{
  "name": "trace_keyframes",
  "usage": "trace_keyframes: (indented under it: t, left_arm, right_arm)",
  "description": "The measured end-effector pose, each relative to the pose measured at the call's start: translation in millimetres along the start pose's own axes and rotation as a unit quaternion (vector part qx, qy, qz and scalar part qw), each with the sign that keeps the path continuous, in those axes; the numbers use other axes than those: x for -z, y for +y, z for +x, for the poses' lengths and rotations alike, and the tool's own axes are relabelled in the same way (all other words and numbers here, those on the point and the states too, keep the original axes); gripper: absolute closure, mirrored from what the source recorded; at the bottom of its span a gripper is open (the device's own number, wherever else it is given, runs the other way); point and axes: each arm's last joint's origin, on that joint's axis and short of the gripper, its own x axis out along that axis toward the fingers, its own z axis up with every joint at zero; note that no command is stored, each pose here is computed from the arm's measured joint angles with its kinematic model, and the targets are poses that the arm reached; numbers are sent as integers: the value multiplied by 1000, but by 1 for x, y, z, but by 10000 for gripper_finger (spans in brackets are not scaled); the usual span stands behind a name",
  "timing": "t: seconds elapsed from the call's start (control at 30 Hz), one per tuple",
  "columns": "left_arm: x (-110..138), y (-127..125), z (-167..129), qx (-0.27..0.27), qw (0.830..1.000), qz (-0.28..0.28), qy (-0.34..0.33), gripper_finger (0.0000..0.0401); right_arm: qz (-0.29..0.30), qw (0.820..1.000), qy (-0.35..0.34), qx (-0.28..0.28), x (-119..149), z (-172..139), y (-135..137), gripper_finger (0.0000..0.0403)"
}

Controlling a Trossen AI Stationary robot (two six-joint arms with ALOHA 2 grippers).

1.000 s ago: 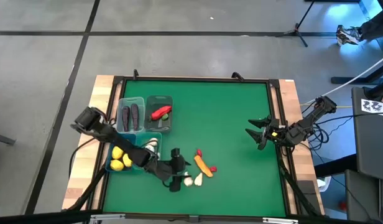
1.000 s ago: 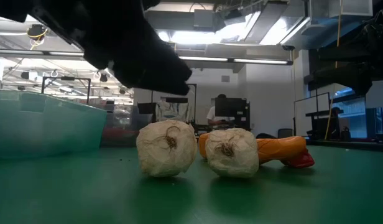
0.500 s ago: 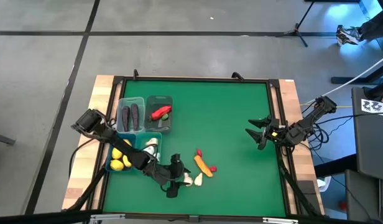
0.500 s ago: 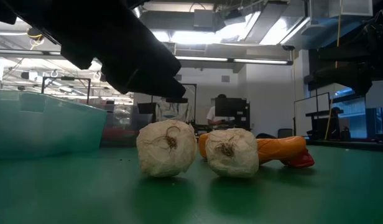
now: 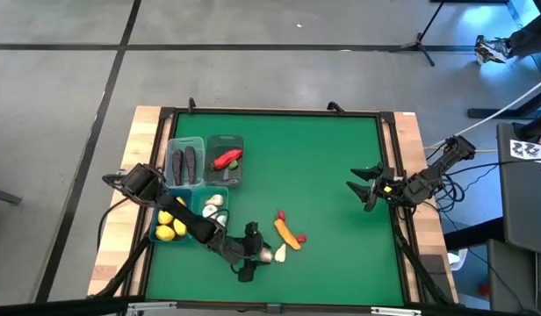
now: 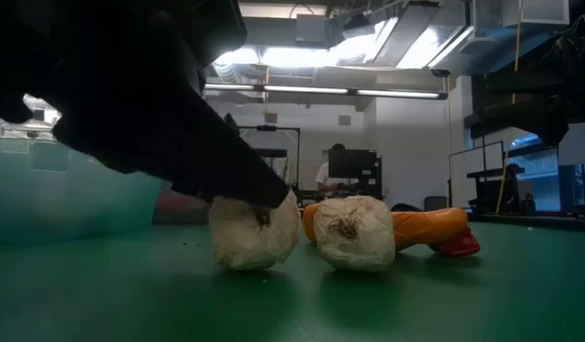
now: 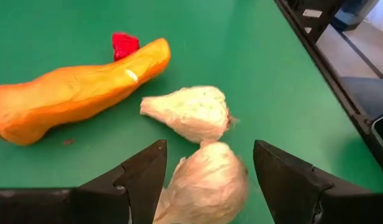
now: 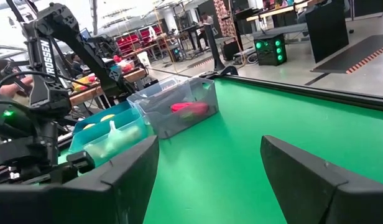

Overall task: Sort produce into baskets
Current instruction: Put the white garlic into the green bin

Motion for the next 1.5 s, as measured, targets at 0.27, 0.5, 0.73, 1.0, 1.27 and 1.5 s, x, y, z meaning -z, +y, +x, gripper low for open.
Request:
trace_keyframes:
  t: [0.27,0.5,0.73,1.0,1.27,1.5]
  left_arm:
    - [2,0,0,5,1000,9,15,166]
    - [3,1,0,5,1000,12,19,166]
    - [5,1,0,4,999,16,29,166]
    - [5,1,0,5,999,16,30,191]
    - [5,1,0,5,999,16,30,244]
    - [-1,2,-3,6,1000,12,22,238]
  right_arm:
    - [0,1000,0,0,0,0,0,123]
    - [0,1000,0,0,0,0,0,123]
    - [1,1000,0,0,0,0,0,123]
    - [0,1000,0,0,0,0,0,123]
    - [1,1000,0,0,0,0,0,123]
    - [1,1000,0,0,0,0,0,123]
